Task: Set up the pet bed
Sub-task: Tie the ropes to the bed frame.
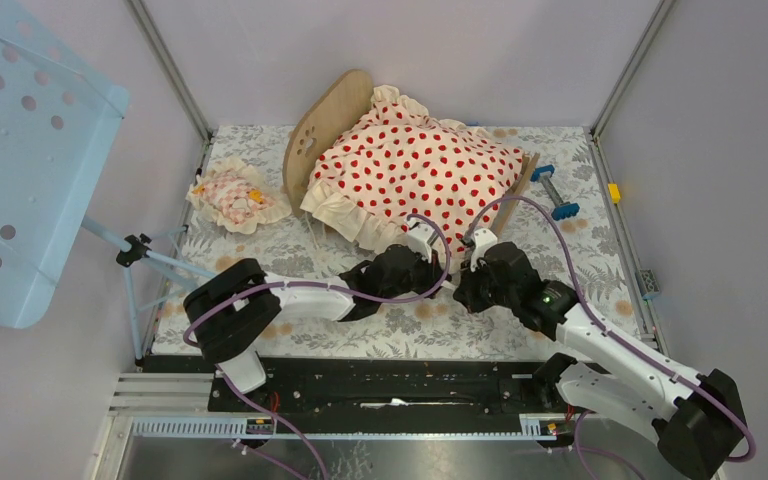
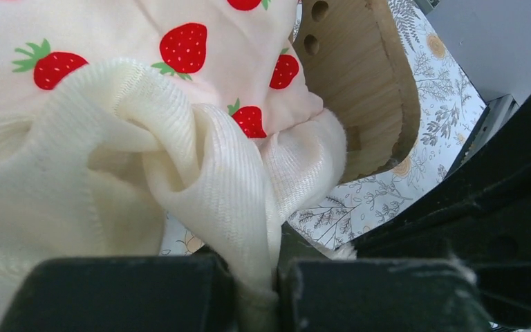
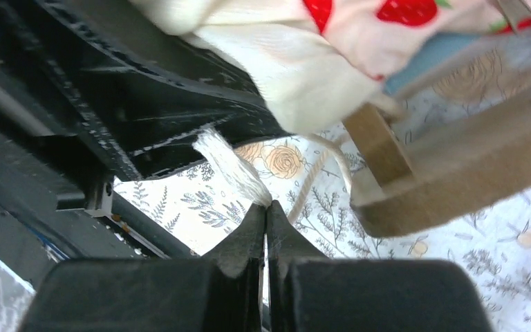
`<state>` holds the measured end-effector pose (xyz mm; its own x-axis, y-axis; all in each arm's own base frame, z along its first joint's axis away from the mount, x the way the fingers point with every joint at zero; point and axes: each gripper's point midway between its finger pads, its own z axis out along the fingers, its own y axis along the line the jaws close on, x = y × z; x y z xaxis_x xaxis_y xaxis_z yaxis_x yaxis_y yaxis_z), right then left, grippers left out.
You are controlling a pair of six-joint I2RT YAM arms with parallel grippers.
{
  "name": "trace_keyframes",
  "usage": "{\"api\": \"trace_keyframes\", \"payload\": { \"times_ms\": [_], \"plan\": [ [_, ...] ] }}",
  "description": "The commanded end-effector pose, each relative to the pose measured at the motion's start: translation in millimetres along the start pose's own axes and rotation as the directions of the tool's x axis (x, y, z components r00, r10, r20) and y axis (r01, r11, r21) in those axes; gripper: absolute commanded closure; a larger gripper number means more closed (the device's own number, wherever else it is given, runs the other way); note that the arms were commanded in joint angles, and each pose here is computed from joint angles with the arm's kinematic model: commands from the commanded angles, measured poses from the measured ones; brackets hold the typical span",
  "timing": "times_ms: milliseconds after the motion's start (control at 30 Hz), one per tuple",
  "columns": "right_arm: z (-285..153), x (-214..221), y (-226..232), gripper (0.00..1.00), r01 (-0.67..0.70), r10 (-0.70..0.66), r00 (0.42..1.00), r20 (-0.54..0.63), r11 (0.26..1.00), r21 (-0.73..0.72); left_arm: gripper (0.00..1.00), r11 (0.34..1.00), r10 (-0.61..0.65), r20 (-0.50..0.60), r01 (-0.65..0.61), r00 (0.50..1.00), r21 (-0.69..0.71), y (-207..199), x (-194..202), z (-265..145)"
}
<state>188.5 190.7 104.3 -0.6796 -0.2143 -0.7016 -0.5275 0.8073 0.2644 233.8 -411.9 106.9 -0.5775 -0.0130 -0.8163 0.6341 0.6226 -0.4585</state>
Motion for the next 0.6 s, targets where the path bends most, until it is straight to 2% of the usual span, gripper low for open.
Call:
{"api": "trace_keyframes", "payload": {
  "times_ms": [0,300,567],
  "plan": [
    [-9.2,-7.0,-6.0,1.0,-0.19,0.187,0.982,0.039,0.978,0.089,1.0,0.999,0.023,0.059,-0.025,0.998,0.041,-13.2,-29.1,-2.3],
    [-4.8,14.1,-29.1,1.0,-0.239,0.251,0.968,-0.022,0.941,0.241,1.0,0.997,0.049,0.036,-0.051,0.998,0.066,-17.2,-28.1,-5.6],
    [2.7,1.7,-25.6,1.0,-0.214,0.223,0.975,-0.013,0.952,0.221,1.0,0.992,0.063,0.029,-0.066,0.998,0.104,-25.6,-30.0,-7.7]
  ]
}}
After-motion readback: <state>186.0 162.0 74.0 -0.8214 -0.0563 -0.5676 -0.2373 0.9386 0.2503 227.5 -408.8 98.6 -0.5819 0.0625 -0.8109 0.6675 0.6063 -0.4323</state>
